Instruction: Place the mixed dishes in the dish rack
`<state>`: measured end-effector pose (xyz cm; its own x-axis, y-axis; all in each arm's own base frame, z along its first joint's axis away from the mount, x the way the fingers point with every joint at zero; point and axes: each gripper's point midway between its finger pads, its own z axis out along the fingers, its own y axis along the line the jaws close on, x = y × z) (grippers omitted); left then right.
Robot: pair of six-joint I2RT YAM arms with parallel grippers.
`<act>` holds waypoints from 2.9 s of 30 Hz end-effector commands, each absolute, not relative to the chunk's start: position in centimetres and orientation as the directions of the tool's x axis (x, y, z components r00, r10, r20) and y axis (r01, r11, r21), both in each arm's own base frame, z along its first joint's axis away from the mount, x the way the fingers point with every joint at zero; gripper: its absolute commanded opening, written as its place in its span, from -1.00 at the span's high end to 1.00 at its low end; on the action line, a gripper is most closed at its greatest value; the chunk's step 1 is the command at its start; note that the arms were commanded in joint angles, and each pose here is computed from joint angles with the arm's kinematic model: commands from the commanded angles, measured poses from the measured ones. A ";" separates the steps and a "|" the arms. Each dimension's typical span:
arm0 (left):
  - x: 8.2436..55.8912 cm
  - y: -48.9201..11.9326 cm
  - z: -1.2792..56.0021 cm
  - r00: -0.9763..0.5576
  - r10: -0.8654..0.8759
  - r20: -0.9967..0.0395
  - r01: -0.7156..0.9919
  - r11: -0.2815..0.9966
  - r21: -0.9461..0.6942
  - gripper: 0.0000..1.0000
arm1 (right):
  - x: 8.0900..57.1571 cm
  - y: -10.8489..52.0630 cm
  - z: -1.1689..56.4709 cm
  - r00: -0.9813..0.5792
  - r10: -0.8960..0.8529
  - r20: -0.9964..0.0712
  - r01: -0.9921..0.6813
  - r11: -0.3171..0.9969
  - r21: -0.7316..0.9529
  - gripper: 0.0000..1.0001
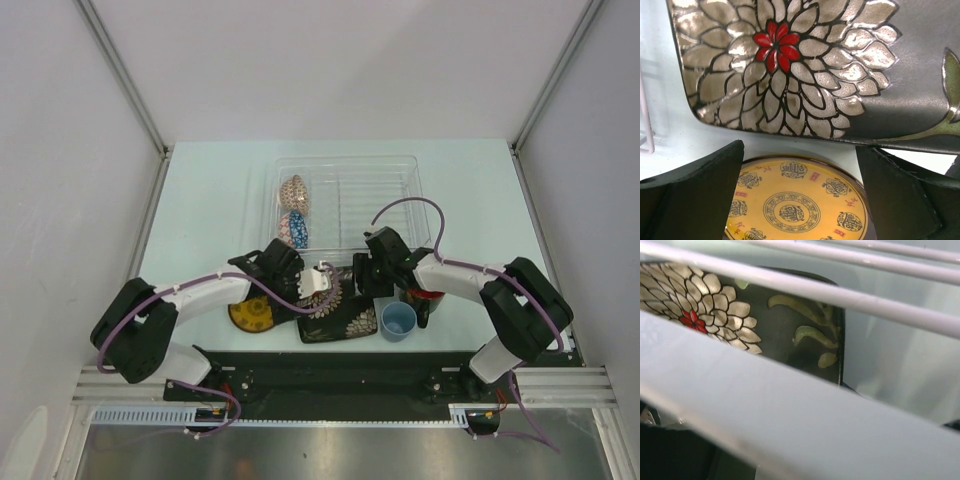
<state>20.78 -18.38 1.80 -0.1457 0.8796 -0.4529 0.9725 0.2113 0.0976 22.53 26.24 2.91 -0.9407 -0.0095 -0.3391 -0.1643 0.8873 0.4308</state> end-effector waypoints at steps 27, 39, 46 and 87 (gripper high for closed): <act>22.8 -23.1 3.6 -0.095 0.824 -0.559 0.967 0.210 0.144 -0.99 | 18.9 33.3 13.6 -0.934 -0.088 -0.348 -0.339 0.535 0.774 -0.01; 23.1 -24.0 3.9 -0.103 0.789 -0.605 0.962 0.235 0.142 -0.99 | 18.5 34.5 12.7 -0.937 -0.135 -0.322 -0.342 0.547 0.764 0.35; 23.6 -24.5 4.8 -0.113 0.757 -0.643 0.950 0.272 0.154 -0.99 | 18.0 34.7 11.8 -0.940 -0.154 -0.305 -0.337 0.561 0.756 0.66; 31.5 -8.9 23.1 -0.449 0.256 -0.856 0.610 0.788 -0.084 -0.99 | 30.1 26.9 45.2 0.214 -0.458 -0.863 -0.514 0.698 -0.499 1.00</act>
<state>31.74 -9.04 21.99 -0.4173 0.3438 -0.8412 0.6189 0.7853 0.0139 27.19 29.68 31.48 -0.3748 -0.3367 -0.8638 -0.7073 0.7062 0.0316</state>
